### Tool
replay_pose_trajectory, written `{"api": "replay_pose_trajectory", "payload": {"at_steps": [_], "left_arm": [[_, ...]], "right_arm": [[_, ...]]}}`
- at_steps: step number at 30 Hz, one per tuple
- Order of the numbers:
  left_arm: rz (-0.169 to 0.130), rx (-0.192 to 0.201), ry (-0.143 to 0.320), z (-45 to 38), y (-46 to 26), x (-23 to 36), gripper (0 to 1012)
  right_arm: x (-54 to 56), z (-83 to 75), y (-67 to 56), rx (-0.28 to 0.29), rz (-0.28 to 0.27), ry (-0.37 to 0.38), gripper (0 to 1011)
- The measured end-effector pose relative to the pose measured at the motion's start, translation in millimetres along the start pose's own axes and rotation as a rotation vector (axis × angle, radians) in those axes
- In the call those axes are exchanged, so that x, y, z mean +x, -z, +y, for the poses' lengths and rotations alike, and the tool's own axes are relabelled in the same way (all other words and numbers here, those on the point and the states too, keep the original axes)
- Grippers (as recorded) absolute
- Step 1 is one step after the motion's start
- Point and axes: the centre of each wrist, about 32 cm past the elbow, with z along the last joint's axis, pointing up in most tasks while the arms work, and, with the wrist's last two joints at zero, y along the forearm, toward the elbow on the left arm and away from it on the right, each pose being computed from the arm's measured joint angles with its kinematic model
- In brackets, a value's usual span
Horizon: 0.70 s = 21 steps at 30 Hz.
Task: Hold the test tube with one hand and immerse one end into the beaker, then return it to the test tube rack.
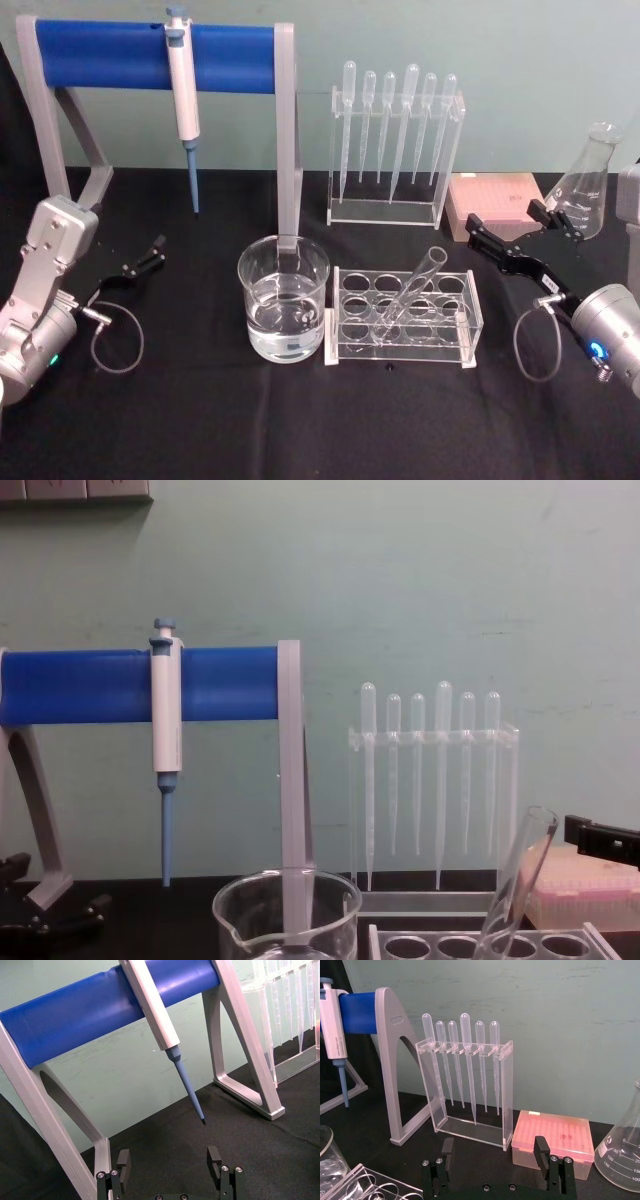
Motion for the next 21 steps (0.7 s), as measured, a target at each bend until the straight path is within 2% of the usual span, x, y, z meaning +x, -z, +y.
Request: {"api": "replay_pose_trajectory", "payload": {"at_steps": [21], "left_arm": [[0.000, 0.000, 0.000, 0.0, 0.0, 0.0, 1000]], "right_arm": [[-0.1, -0.1, -0.4, 0.001, -0.001, 0.003, 1003]]}}
